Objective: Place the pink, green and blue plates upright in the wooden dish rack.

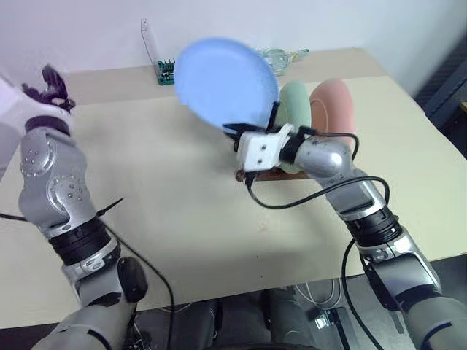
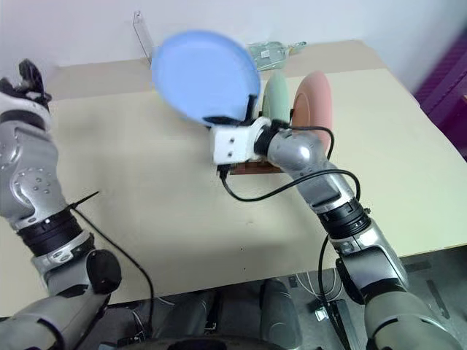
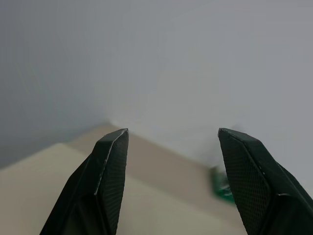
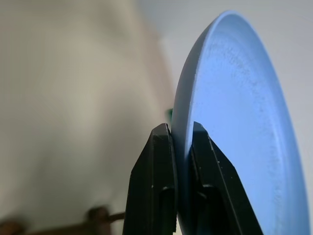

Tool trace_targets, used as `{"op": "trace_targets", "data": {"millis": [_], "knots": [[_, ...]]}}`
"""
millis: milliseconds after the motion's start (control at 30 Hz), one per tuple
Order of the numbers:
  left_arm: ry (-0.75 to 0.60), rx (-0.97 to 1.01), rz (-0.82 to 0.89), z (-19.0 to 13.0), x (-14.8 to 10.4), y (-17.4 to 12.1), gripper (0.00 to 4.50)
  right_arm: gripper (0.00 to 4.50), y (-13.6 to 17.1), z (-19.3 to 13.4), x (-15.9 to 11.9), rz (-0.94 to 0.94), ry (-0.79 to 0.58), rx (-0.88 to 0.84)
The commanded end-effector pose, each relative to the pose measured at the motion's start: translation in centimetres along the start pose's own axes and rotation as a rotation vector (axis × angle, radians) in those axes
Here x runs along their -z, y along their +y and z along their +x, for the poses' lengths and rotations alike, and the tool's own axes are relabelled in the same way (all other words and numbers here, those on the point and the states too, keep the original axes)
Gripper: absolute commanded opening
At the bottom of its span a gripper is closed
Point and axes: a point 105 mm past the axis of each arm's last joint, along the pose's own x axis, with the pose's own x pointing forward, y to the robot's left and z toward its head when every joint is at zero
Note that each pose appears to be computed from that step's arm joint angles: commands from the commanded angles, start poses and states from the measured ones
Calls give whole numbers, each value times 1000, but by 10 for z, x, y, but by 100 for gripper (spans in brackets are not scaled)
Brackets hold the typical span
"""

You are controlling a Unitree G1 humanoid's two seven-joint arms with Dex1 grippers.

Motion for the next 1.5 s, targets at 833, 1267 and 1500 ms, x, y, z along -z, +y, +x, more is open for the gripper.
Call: {"op": "trace_targets", "data": {"millis": [833, 1267, 1500], "knots": [[180, 774, 296, -110, 107, -110, 295, 0, -20, -34, -24, 1487, -84, 381], [186, 788, 292, -117, 108, -113, 301, 159, -28, -26, 4, 1466, 14, 427], [185, 796, 286, -120, 107, -116, 301, 360, -41, -32, -38, 826, -57, 293]]}}
